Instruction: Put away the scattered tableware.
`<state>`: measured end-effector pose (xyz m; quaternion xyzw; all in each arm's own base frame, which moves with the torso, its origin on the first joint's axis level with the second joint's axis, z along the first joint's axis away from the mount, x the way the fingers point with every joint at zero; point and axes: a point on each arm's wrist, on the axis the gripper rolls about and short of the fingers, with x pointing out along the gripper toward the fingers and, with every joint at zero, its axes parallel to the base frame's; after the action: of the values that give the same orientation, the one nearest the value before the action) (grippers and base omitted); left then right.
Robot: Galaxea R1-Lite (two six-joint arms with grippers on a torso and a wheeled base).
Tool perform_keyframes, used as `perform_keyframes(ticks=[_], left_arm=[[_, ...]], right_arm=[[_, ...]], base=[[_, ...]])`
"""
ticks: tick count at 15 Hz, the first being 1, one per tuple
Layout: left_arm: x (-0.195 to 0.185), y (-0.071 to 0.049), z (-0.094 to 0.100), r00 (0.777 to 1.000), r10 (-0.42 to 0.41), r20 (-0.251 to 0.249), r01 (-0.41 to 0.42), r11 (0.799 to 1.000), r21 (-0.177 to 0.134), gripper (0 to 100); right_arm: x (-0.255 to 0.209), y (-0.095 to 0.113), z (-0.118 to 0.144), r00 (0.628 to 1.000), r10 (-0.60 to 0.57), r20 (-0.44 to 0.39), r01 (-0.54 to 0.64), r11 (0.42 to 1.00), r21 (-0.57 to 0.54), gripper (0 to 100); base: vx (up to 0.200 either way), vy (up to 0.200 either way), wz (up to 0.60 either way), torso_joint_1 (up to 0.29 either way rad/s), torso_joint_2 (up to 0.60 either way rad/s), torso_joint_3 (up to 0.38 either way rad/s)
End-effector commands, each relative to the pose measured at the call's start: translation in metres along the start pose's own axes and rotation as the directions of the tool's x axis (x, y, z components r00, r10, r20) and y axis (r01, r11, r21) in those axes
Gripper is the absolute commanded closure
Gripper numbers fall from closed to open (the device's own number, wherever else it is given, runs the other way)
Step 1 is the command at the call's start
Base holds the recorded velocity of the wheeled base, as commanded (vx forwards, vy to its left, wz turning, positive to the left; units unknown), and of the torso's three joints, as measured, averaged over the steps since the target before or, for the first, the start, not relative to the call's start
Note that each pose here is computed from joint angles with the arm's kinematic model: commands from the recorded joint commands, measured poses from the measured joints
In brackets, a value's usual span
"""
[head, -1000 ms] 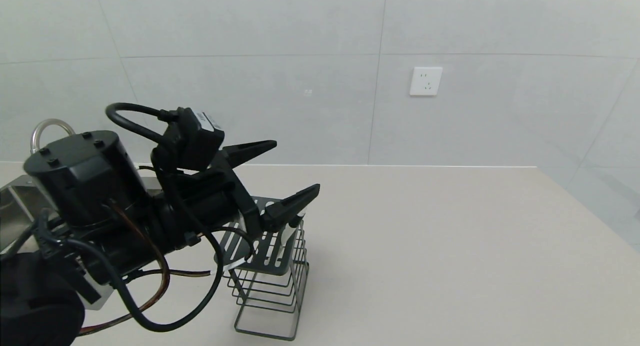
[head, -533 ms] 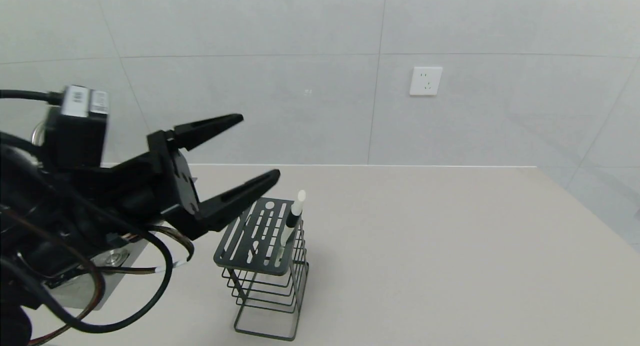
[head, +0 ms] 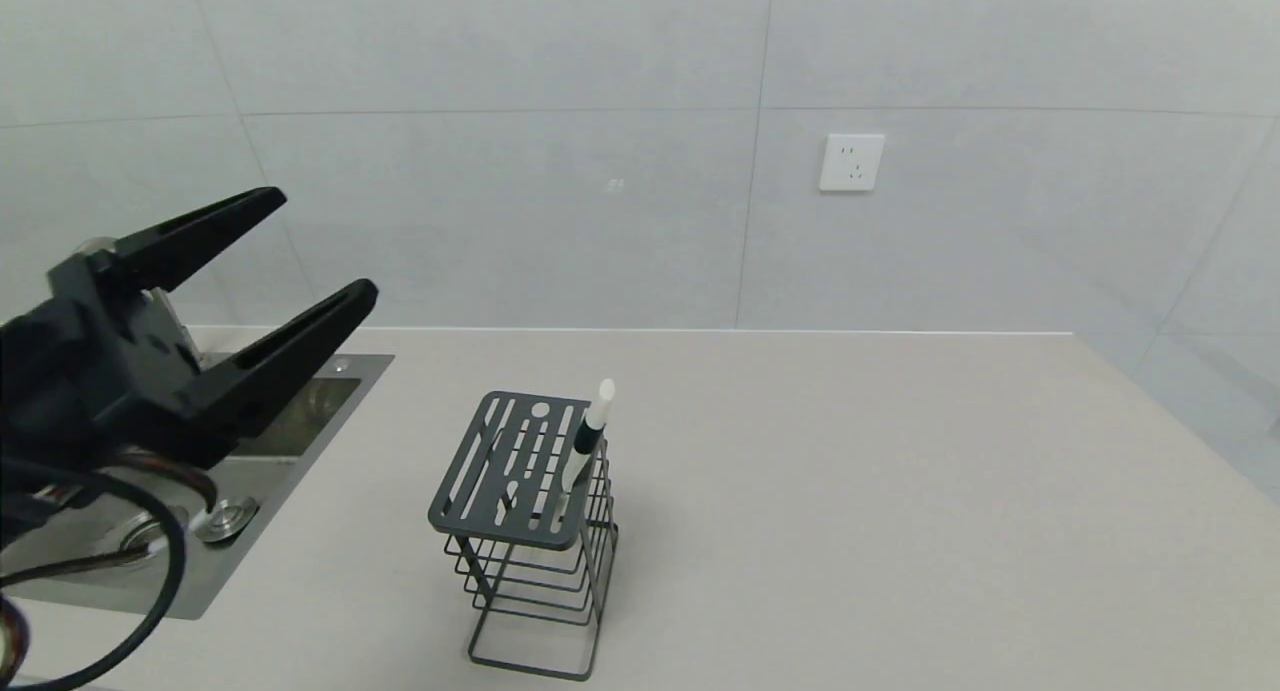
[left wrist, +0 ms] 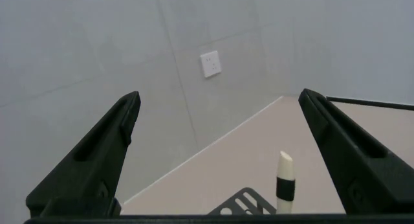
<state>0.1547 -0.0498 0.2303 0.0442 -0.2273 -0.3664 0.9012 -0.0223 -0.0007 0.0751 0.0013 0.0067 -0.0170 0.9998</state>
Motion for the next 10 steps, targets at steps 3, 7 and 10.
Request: perform_keyframes(ticks=[3, 7, 10], left_arm=[[-0.104, -0.053, 0.023, 0.989, 0.128, 0.071, -0.132, 0.990, 0.053, 0], [-0.165, -0.101, 0.010, 0.986, 0.166, -0.008, -0.166, 0.981, -0.102, 0], [-0.183, -0.116, -0.012, 0.974, 0.198, -0.108, -0.210, 0.971, -0.117, 0]], right_arm=[[0.000, 0.000, 0.000, 1.000, 0.000, -0.002, 0.000, 1.000, -0.001, 0], [0.000, 0.000, 0.000, 1.000, 0.000, -0.002, 0.000, 1.000, -0.001, 0], [0.000, 0.000, 0.000, 1.000, 0.000, -0.002, 0.000, 1.000, -0.001, 0]], base=[[0.000, 0.000, 0.00, 0.000, 0.00, 0.000], [0.000, 0.000, 0.00, 0.000, 0.00, 0.000], [0.000, 0.000, 0.00, 0.000, 0.00, 0.000]])
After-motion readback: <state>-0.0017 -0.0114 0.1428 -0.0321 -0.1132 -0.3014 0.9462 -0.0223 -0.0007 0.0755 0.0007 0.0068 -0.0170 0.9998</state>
